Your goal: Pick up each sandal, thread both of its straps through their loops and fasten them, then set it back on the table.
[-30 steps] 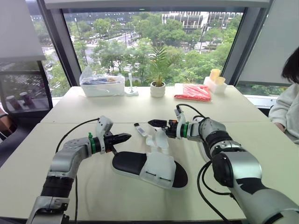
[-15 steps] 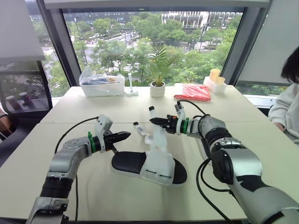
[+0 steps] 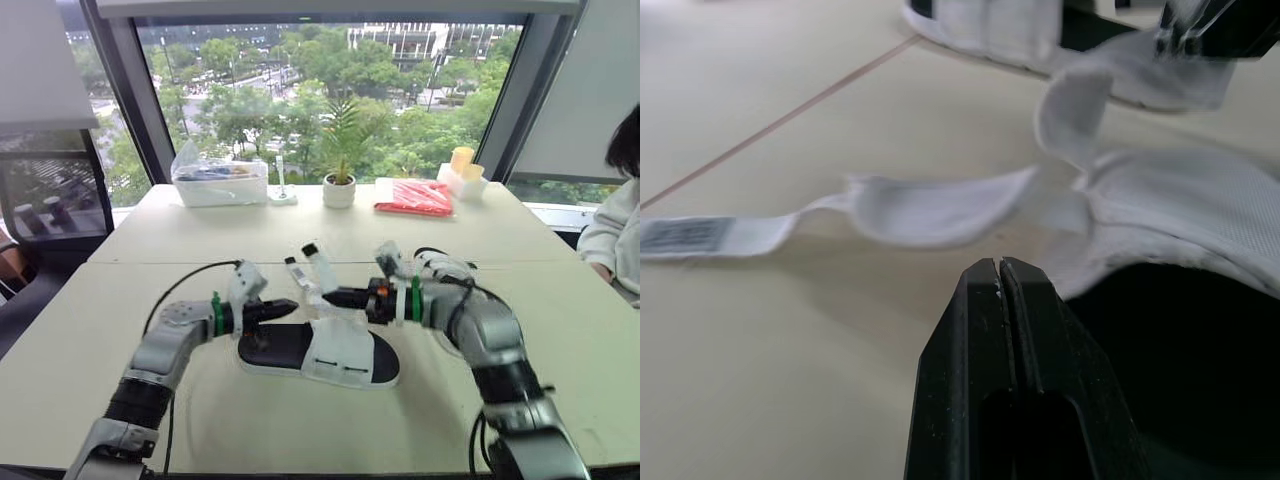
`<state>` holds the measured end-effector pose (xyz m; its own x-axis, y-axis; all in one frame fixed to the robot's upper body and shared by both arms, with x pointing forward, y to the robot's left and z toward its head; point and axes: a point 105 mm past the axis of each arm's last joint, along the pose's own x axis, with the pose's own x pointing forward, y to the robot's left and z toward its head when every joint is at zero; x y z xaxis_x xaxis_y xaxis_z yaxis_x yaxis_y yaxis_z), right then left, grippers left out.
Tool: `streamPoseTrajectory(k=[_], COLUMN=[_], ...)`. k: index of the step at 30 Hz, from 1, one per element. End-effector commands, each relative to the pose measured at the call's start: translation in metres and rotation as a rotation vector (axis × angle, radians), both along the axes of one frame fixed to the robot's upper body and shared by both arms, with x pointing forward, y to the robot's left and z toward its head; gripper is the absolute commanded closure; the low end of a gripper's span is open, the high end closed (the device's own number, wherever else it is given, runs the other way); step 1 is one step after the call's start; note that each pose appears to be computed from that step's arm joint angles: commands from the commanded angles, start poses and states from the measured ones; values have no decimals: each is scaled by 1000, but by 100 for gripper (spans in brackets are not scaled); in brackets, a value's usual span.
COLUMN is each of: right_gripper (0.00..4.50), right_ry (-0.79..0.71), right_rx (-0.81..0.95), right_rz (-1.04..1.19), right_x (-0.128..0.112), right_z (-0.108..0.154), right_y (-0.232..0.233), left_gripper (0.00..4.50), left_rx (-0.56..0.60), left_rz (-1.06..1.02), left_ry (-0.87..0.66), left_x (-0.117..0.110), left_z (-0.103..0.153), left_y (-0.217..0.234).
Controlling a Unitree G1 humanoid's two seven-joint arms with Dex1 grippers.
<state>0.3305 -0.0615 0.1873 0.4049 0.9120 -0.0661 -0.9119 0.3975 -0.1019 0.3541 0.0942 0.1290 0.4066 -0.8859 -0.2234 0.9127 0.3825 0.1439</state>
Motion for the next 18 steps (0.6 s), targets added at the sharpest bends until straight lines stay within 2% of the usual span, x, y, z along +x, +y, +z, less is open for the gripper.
streamPoseTrajectory(k=[1, 5, 11, 15, 18], right_gripper=[447, 447, 447, 447, 447], right_ry=[-311, -480, -621, -672, -637], right_rx=[-6, -90, -106, -113, -113], right_rz=[-27, -42, -99, -121, -127], right_x=[-16, -25, -25, -25, -23], right_z=[25, 22, 31, 34, 30], right_y=[4, 5, 6, 7, 7], left_gripper=[450, 450, 450, 450, 450], left_rx=[63, 91, 92, 36, 29], left_rz=[-90, -139, -118, -91, -101], left_ry=[-82, -96, -116, -98, -80], left_x=[1, 3, 7, 8, 3], left_z=[2, 3, 8, 20, 22], left_y=[-12, -16, -6, 3, 6])
